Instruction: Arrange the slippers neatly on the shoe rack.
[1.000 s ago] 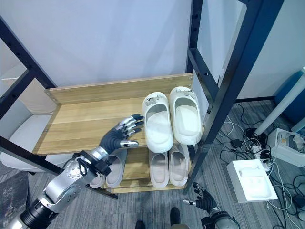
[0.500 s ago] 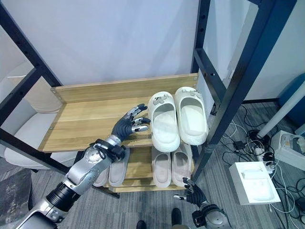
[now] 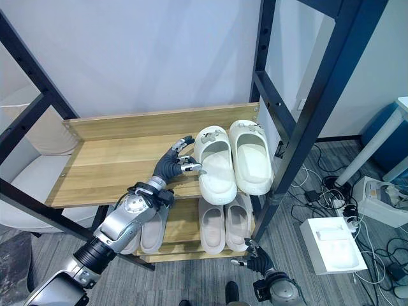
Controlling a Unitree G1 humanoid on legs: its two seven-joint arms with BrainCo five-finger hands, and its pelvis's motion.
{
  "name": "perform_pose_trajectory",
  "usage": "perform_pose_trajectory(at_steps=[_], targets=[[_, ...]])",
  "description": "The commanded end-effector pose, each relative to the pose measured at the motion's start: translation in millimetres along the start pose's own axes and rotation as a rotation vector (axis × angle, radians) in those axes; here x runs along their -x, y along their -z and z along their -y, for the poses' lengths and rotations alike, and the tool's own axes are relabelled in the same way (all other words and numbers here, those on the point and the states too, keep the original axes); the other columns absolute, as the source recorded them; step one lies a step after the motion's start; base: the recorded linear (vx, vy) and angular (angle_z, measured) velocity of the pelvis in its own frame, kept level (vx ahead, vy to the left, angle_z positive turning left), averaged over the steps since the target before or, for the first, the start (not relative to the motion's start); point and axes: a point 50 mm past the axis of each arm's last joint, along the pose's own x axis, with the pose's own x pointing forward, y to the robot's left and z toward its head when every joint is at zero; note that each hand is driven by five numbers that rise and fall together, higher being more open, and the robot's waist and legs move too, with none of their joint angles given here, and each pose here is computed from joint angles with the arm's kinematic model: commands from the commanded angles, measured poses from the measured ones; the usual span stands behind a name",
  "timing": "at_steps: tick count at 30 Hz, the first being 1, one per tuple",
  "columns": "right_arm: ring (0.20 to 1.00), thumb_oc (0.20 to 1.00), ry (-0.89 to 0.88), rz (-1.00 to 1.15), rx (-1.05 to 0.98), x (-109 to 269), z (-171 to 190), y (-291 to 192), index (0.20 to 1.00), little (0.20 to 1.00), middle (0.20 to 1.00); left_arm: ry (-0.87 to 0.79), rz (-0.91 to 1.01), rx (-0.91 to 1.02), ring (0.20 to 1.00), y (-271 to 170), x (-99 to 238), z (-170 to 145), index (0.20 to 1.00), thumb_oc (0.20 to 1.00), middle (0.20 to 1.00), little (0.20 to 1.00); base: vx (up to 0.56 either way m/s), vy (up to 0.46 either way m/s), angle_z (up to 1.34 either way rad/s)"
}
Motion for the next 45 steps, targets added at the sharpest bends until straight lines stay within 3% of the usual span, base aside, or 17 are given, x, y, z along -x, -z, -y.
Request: perform_pose_trajectory(at_steps=[1, 11, 20, 30, 39, 45], targets=[[1.000, 1.000, 0.005, 0.107, -0.054, -10.4, -3.6, -23.8, 1.000, 1.000, 1.000, 0.004, 0.137, -0.203, 1.000, -33.2, -35.4, 8.0, 1.000, 1.000, 1.000, 1.000, 0.00, 0.000, 0.00], [1.000, 1.000, 0.038, 0.108, -0.044, -4.4, 0.4, -14.3, 1.000, 1.000, 1.000, -0.203, 0.219, -0.536, 1.000, -60.2, -67.8, -4.4, 1.000, 1.000, 1.000, 1.000, 0.01, 0.001, -0.07], [1.000, 1.000, 0.076, 0.100, -0.070, 1.1, 6.2, -6.5, 1.000, 1.000, 1.000, -0.234, 0.184, -0.665, 1.000, -52.9, -68.5, -17.4, 1.000, 1.000, 1.000, 1.000, 0.01, -0.002, -0.09], [1.000, 1.000, 0.076, 0.092, -0.087, 2.2, 3.4, -2.2, 1.000, 1.000, 1.000, -0.253, 0.237, -0.591, 1.000, -61.4, -62.7, -18.3, 1.000, 1.000, 1.000, 1.000, 0.00, 0.000, 0.00], [1.000, 1.000, 0.080, 0.097, -0.128, -0.7, -0.9, -3.5, 1.000, 1.000, 1.000, -0.315, 0.430, -0.525, 1.000, -90.1, -28.6, -32.9, 1.000, 1.000, 1.000, 1.000, 0.00, -0.002, 0.01], [1.000, 1.000, 0.067, 0.107, -0.134, -8.0, -5.7, -10.7, 1.000, 1.000, 1.000, -0.265, 0.516, -0.482, 1.000, -100.1, -10.4, -28.0, 1.000, 1.000, 1.000, 1.000, -0.02, 0.002, 0.13]])
